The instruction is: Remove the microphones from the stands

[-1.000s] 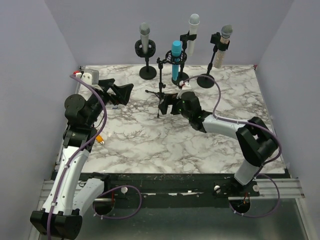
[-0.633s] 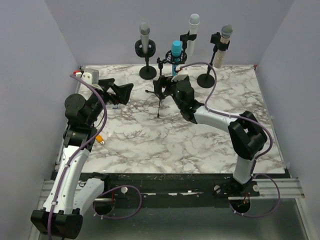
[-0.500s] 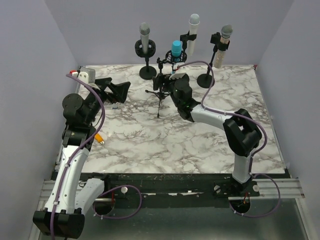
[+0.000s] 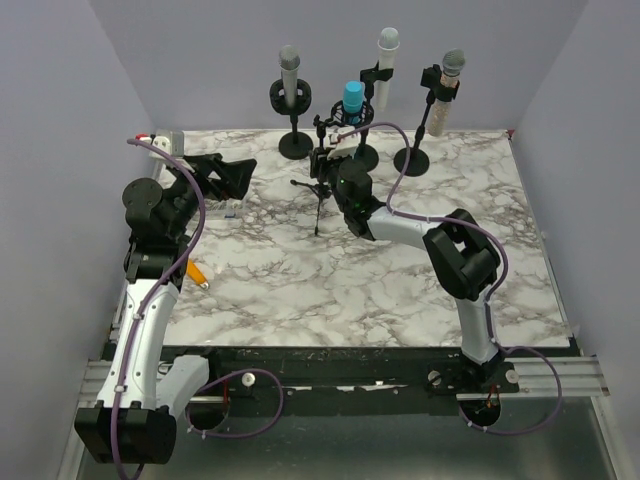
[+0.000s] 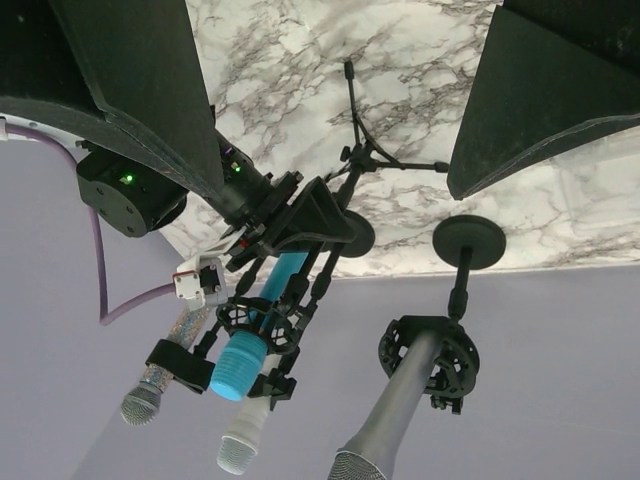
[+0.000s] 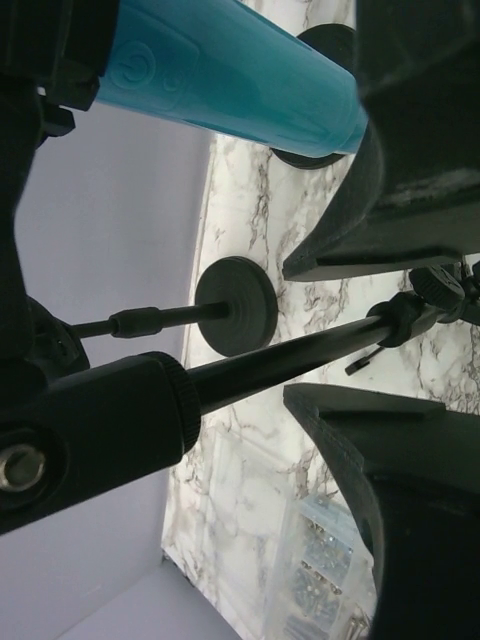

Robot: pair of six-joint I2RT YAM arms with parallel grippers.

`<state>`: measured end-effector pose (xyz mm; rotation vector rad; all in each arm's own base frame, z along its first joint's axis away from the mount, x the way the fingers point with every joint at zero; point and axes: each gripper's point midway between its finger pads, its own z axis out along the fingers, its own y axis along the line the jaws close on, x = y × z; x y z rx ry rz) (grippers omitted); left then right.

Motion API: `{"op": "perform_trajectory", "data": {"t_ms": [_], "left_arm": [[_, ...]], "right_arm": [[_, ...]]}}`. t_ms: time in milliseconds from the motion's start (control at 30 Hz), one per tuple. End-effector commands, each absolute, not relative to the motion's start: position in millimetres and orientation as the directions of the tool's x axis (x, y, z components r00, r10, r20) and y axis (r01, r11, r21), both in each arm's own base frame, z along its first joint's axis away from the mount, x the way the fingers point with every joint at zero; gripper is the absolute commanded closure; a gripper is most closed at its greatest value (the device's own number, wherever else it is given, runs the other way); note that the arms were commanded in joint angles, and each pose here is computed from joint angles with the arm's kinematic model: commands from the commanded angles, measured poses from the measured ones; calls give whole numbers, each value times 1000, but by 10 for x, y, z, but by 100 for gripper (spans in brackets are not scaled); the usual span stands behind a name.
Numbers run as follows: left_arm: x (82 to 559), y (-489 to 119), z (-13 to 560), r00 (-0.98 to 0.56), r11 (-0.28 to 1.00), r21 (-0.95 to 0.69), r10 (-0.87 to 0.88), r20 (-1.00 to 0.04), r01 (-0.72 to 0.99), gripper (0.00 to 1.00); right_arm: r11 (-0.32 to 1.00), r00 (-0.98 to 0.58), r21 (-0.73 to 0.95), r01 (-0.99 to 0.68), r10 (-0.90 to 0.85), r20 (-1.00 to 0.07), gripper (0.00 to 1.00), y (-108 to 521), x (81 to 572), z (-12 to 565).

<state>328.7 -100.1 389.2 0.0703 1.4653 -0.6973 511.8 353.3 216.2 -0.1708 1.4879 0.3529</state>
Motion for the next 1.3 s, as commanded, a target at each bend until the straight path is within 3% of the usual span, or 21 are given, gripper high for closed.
{"op": "perform_trajectory", "data": {"t_ms": [0,200,500,733,1033,1267], "left_arm": [[3270,-1044,3935,-44,784,-357,-390,-920,507,1],[3291,-1048,3906,-48,783,-358,-390,-920,508,1],[3351,-1046,3834,-68,786,-366,-386,-920,498,1],[3409,-1109,3751,-131,762,-400,-390,-911,510,1],[3418,-1228,3698,-190,719,-443,-408,-893,536,1],[3377,-1447,3635,-250,680,-460,-390,-886,570,2]], "right_arm": [[927,115,61,-371,111,-987,52,3605,5136,2270],[926,117,-4,-378,43,-992,73,3610,5137,2167],[886,60,-5,-464,25,-998,87,3661,4943,2089],[836,-85,80,-543,40,-996,98,3615,4460,1916],[830,-225,69,-553,-69,-972,99,3456,3656,1603],[816,-320,149,-559,-46,-946,97,3263,3008,1490]]}}
